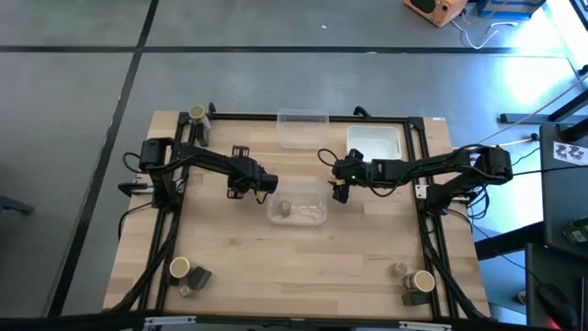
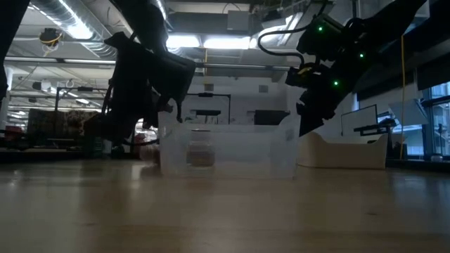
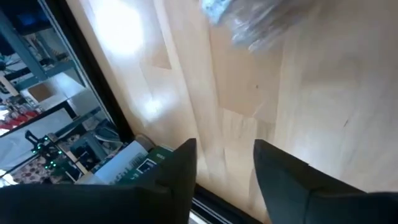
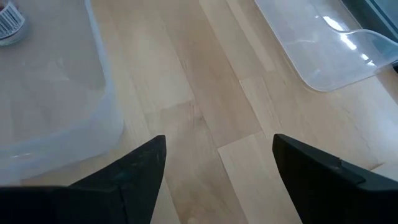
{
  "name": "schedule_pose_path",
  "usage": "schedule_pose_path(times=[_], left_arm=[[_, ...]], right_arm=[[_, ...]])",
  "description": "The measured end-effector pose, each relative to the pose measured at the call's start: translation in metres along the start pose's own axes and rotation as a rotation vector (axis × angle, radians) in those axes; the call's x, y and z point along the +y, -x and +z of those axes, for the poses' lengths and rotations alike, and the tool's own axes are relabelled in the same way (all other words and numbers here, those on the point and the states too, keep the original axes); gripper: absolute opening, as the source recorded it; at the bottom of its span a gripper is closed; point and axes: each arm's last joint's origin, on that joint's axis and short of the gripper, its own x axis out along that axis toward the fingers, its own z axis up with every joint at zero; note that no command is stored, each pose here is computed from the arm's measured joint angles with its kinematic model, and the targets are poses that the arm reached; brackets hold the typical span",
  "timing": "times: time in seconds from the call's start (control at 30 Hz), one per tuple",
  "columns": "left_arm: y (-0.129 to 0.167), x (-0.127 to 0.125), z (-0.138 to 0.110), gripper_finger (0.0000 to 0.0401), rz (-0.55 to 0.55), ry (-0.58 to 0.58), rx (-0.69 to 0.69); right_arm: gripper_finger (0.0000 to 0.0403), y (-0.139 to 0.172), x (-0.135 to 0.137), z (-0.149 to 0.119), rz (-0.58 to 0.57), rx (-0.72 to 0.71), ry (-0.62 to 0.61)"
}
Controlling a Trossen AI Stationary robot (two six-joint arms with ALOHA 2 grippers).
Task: Sort spices by type
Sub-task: Put the top left transparent seasoning bottle into the bottom transparent bin
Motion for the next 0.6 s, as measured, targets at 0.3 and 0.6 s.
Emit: schedule_pose_path(times=[0.3,0.6], left_arm=[[0.021,0.016,-0.006,0.0168,-0.059,0.092,-0.070],[0.052,0.052,-0.059,0.0169,-0.174,0.553,-0.431]], right_arm=[[0.0293,0.000,0.000,0.000,0.000,0.001,0.000],[0.0293,0.000,0.000,0.000,0.000,0.002,0.003]])
